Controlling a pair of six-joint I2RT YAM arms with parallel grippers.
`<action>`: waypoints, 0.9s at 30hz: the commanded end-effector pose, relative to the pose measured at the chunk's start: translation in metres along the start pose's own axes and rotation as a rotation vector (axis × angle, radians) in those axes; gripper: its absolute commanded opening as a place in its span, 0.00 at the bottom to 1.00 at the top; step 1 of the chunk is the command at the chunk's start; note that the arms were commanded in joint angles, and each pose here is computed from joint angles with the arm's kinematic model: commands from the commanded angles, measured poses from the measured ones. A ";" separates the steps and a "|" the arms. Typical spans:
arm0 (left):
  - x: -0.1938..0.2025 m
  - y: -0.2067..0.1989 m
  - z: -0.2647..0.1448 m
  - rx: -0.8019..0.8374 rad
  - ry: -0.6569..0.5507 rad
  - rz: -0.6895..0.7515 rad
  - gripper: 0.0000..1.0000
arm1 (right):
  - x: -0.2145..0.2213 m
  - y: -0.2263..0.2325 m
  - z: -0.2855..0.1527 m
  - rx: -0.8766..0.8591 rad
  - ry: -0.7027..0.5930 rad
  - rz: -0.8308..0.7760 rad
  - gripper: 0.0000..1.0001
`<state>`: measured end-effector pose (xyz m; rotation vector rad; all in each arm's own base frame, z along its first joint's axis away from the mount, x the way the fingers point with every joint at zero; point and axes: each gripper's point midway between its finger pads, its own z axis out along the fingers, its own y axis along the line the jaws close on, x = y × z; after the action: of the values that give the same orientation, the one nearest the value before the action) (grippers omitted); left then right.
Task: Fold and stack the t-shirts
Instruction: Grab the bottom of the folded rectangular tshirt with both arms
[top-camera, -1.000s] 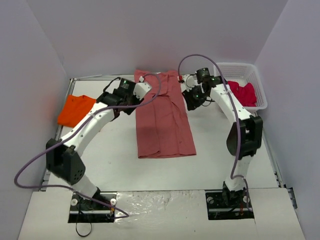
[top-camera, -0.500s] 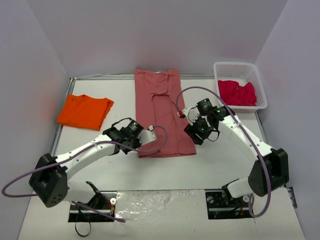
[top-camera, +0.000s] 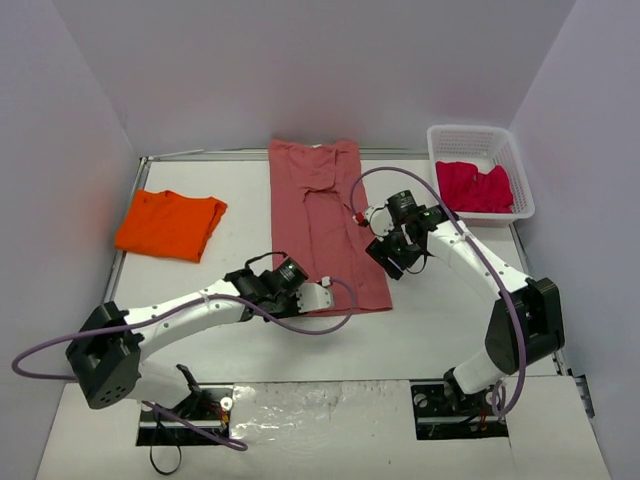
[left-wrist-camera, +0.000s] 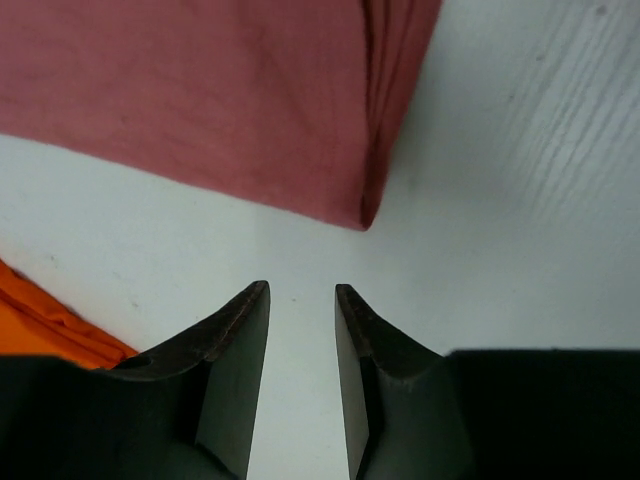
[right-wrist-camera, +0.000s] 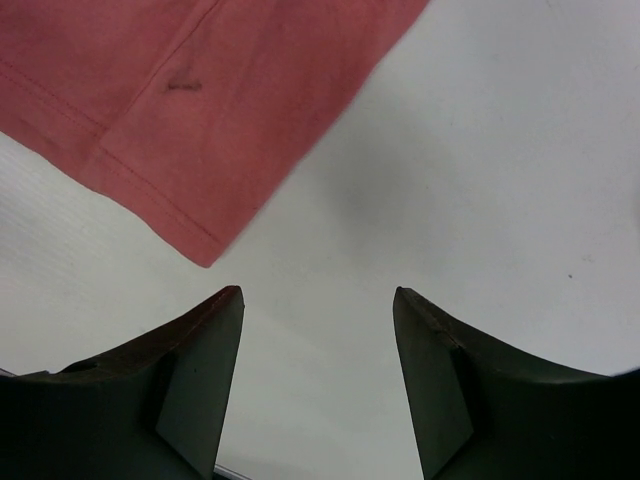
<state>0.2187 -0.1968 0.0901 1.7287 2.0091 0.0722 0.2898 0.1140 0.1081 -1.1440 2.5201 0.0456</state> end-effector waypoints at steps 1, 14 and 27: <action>-0.015 -0.015 0.011 0.022 -0.021 0.060 0.31 | -0.004 -0.016 -0.003 0.041 0.010 0.041 0.57; -0.004 -0.028 0.053 -0.001 0.055 0.075 0.28 | -0.008 -0.043 -0.007 0.064 -0.007 0.107 0.57; 0.002 -0.035 0.067 0.018 0.087 0.062 0.27 | -0.006 -0.044 -0.002 0.044 -0.006 0.118 0.57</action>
<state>0.2120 -0.2166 0.0234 1.8485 2.0024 0.1513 0.3228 0.0878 0.1129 -0.9786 2.5673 0.0086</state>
